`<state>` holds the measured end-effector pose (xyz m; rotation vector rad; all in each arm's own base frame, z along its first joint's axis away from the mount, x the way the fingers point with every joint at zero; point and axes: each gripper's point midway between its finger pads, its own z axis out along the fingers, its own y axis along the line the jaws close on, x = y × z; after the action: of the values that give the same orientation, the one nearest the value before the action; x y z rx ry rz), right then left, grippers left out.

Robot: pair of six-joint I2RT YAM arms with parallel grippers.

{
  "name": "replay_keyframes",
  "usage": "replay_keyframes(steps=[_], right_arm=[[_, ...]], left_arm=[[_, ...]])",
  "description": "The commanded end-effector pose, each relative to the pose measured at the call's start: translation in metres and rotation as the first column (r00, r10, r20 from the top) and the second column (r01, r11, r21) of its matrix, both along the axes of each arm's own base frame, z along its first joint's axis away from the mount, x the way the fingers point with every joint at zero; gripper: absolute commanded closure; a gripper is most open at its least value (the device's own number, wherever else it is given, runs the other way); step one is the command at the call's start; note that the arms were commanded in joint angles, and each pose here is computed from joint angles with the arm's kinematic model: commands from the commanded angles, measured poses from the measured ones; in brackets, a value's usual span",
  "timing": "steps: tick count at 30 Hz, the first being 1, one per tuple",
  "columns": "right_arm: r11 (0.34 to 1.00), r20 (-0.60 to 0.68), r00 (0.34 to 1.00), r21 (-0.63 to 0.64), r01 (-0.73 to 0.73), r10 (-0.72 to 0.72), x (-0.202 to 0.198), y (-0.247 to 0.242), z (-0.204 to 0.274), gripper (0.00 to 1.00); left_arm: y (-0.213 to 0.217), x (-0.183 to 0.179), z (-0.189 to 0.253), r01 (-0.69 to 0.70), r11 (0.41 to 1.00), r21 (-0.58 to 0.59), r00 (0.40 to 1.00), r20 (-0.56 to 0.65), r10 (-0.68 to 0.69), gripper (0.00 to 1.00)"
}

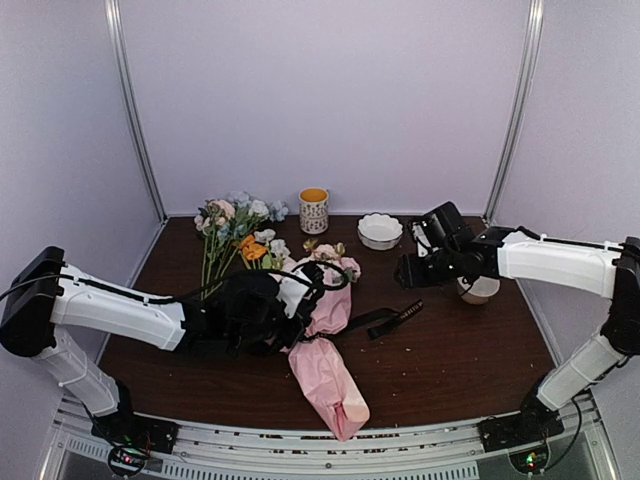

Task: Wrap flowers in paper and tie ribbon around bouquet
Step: Pass from the right arm to the left, then pick up the right side of the half-tied ribbon from the center of the board.

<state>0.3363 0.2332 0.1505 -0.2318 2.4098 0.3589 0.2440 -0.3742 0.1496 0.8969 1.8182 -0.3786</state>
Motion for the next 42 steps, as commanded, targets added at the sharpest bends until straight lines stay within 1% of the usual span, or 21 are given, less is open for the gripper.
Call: replay_keyframes(steps=[1,3,9,11,15,19,20,23,26,30,33,36,38,42], right_arm=[[0.954,-0.209,0.971,-0.298,0.047,-0.113,-0.009,-0.066,-0.061,0.36],[0.943,-0.264,0.956,-0.332,0.037,-0.13,-0.002,-0.07,-0.075,0.35],[0.937,-0.324,0.939,-0.349,-0.007,-0.114,0.018,-0.053,-0.091,0.26],[0.933,-0.361,0.926,-0.36,-0.026,-0.113,0.016,-0.053,-0.102,0.25],[0.928,-0.452,0.887,-0.362,-0.085,-0.095,0.004,-0.05,-0.125,0.24],[0.926,-0.54,0.838,-0.352,-0.139,-0.079,-0.011,-0.049,-0.146,0.27],[0.924,-0.558,0.827,-0.35,-0.153,-0.075,-0.013,-0.048,-0.151,0.29],[0.921,-0.606,0.793,-0.343,-0.184,-0.067,-0.02,-0.046,-0.162,0.4],[0.93,-0.622,0.781,-0.312,-0.194,-0.046,-0.027,-0.043,-0.164,0.53],[0.937,-0.604,0.796,-0.299,-0.18,-0.04,-0.03,-0.045,-0.16,0.82],[0.935,-0.574,0.817,-0.318,-0.155,-0.06,-0.027,-0.052,-0.155,0.99],[0.941,-0.528,0.846,-0.32,-0.111,-0.079,-0.02,-0.059,-0.142,1.0],[0.943,-0.484,0.87,-0.323,-0.082,-0.09,-0.014,-0.064,-0.125,1.0],[0.949,-0.358,0.929,-0.313,-0.024,-0.094,0.001,-0.067,-0.071,1.0]], left_arm=[[-0.002,0.001,0.007,0.004,1.0,-0.027,1.0,0.012,-0.004,1.0],[-0.003,0.0,0.007,0.01,1.0,-0.023,1.0,0.007,-0.01,1.0],[-0.003,0.0,0.004,0.009,1.0,-0.016,1.0,-0.001,-0.009,1.0],[-0.004,-0.001,0.003,0.014,1.0,-0.01,1.0,-0.007,-0.014,1.0],[-0.004,-0.001,0.002,0.019,1.0,-0.003,1.0,-0.003,-0.019,1.0],[-0.006,0.0,0.003,0.024,1.0,0.006,1.0,0.002,-0.024,1.0],[-0.007,-0.001,0.002,0.029,1.0,0.009,1.0,0.001,-0.029,1.0],[-0.006,0.0,0.001,0.025,1.0,0.011,1.0,0.002,-0.025,1.0],[-0.005,0.0,0.002,0.021,1.0,0.012,1.0,-0.001,-0.021,1.0],[-0.002,0.0,0.003,0.013,1.0,0.012,1.0,0.007,-0.014,1.0],[-0.002,0.001,0.001,0.014,1.0,0.022,1.0,0.007,-0.014,1.0],[-0.004,0.0,0.002,0.023,0.999,0.028,1.0,0.004,-0.023,1.0],[-0.003,0.0,0.003,0.02,1.0,0.023,1.0,0.008,-0.02,1.0],[-0.004,-0.003,0.005,0.038,0.999,0.012,0.999,0.009,-0.038,1.0]])
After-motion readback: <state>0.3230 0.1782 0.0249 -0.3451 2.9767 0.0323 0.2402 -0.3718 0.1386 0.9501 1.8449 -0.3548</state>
